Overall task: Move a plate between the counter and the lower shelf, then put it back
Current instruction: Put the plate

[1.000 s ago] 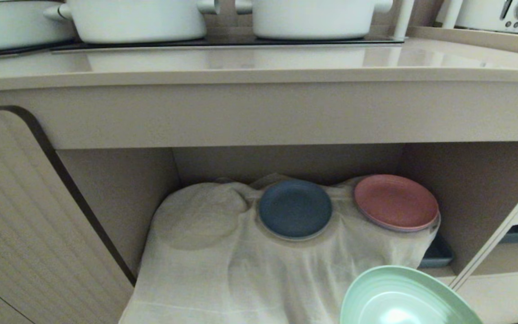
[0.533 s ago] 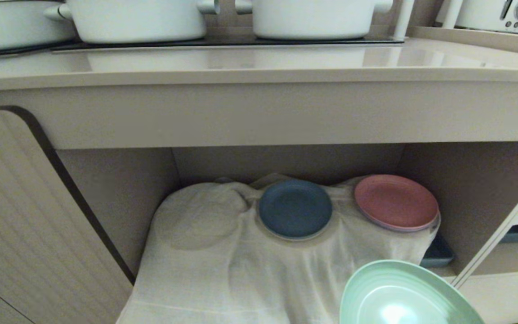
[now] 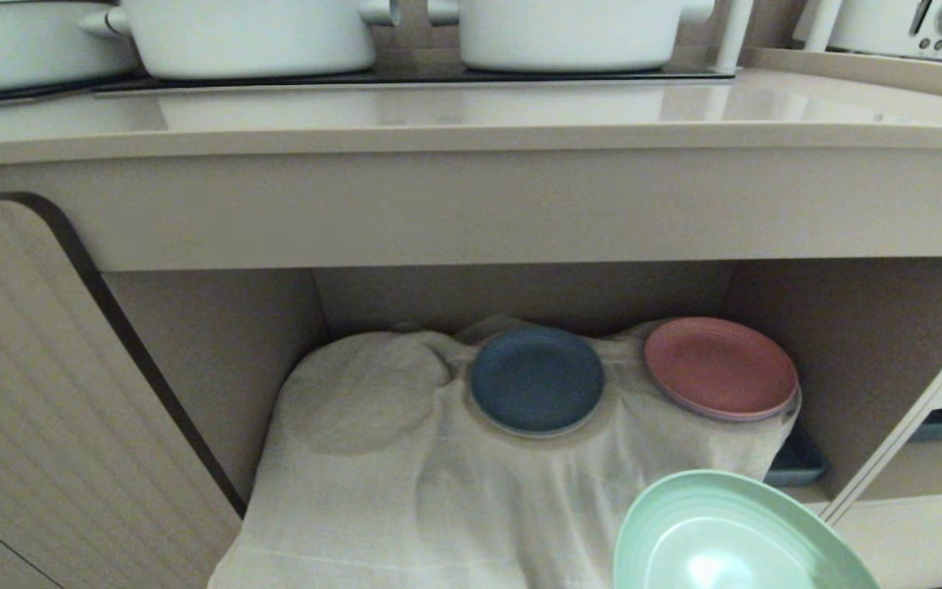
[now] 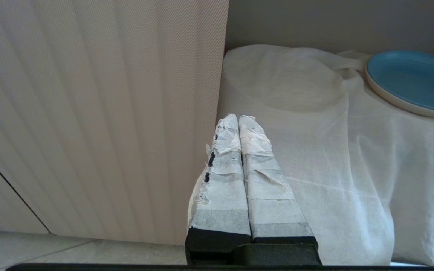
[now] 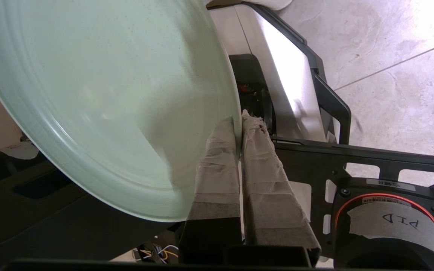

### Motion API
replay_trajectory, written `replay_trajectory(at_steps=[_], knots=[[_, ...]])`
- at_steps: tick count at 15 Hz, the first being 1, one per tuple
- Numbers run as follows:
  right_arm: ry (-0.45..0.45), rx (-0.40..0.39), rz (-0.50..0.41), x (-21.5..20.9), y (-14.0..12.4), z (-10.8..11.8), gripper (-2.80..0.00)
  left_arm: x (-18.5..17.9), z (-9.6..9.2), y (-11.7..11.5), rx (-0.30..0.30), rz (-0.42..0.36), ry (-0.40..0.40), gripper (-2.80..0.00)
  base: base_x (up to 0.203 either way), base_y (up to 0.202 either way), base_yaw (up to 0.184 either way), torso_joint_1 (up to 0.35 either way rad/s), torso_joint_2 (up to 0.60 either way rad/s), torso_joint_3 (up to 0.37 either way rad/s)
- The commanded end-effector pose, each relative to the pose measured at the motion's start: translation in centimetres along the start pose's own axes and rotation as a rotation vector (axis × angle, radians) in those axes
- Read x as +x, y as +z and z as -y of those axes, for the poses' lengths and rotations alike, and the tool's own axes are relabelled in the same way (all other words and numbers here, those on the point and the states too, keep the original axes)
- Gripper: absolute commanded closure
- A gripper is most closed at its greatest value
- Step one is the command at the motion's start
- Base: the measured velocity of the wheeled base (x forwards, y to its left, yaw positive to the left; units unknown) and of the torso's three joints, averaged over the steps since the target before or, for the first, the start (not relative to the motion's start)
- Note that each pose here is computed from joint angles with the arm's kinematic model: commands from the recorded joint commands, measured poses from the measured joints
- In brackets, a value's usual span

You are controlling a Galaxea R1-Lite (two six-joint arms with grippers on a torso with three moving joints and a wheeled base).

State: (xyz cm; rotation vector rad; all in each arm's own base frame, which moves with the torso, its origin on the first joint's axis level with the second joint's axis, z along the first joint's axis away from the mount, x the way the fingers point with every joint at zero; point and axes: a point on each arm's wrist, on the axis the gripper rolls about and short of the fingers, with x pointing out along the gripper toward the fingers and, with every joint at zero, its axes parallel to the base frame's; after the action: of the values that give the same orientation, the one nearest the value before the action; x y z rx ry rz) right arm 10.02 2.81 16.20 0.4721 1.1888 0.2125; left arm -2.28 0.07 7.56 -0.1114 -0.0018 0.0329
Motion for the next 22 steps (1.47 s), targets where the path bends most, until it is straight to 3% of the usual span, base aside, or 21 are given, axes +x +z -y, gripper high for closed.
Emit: replay_trajectory(at_steps=[1,22], knots=[[-0.001,0.004,-0.007,0.07,-0.06,0.04,0.00,-0.01,0.00,0.01,-0.001,0.001,0.001,0.00,0.000,0.000,0.000,0.000,0.00,0.000],[0.003,-0.001,0.002,-0.29,-0.01,-0.12,0.00,0.00,0.00,-0.01,-0.001,0.000,0.001,0.00,0.000,0.000,0.000,0.000,0.00,0.000]])
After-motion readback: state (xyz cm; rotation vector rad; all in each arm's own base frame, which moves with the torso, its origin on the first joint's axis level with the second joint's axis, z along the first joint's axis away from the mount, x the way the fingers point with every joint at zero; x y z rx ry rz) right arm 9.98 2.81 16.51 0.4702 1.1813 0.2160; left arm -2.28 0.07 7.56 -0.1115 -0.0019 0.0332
